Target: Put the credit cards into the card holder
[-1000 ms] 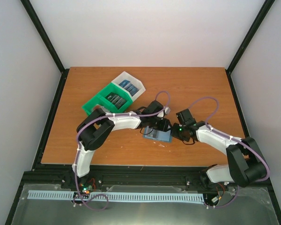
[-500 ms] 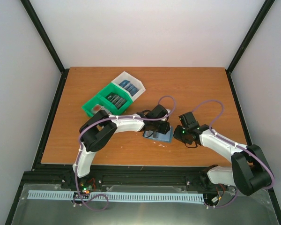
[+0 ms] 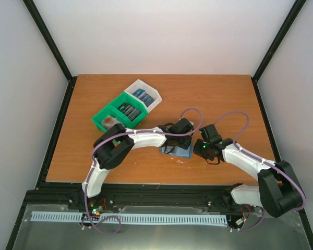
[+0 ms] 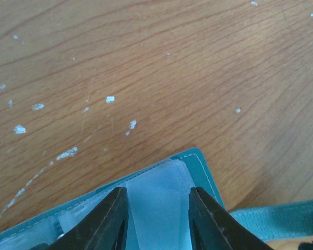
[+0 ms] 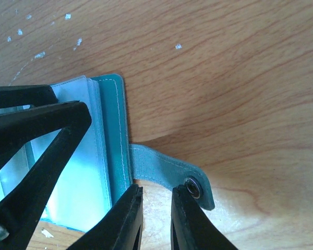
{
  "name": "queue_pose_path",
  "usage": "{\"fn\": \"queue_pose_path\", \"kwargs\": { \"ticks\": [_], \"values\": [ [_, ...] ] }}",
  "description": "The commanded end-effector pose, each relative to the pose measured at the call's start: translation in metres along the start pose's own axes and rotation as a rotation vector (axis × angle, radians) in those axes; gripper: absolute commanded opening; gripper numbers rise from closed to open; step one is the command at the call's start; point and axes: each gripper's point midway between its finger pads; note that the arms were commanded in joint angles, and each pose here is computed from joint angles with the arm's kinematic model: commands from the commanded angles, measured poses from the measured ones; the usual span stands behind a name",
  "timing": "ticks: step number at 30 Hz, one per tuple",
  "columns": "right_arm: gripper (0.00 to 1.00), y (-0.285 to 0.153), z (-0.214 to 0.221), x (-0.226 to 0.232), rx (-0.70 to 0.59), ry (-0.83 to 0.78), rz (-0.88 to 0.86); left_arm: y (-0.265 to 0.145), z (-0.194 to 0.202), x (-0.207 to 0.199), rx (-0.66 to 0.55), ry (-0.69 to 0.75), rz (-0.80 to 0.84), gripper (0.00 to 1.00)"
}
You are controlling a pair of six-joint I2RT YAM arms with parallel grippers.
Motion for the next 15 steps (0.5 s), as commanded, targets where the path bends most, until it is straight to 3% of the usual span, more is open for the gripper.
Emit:
{"fn": "queue_pose_path", "kwargs": {
  "ticks": [1,5,8,15],
  "values": [
    [0.18,-0.006,-0.008,0.003,-0.037,0.016,-0.013,0.024,0.062,0.031,0.194,0.062,-0.172,0.31],
    [0.18,-0.01,-0.011,0.006,-0.047,0.013,-0.017,0.023,0.063,0.032,0.193,0.055,-0.175,0.1],
    [0.18,-0.011,-0.012,0.008,-0.048,0.009,-0.021,0.017,0.055,0.026,0.169,0.047,-0.148,0.01],
    [0.18,-0.019,-0.015,0.025,-0.05,-0.043,-0.091,-0.011,0.021,0.01,0.076,0.013,-0.061,0.01]
  ]
}}
Point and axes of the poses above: each gripper's point midway between its finger pads, its own y axis out along the fingers, its own x axis along the line the jaws close on, z = x × y, and after that the axes turned 8 degrees about y, right-handed
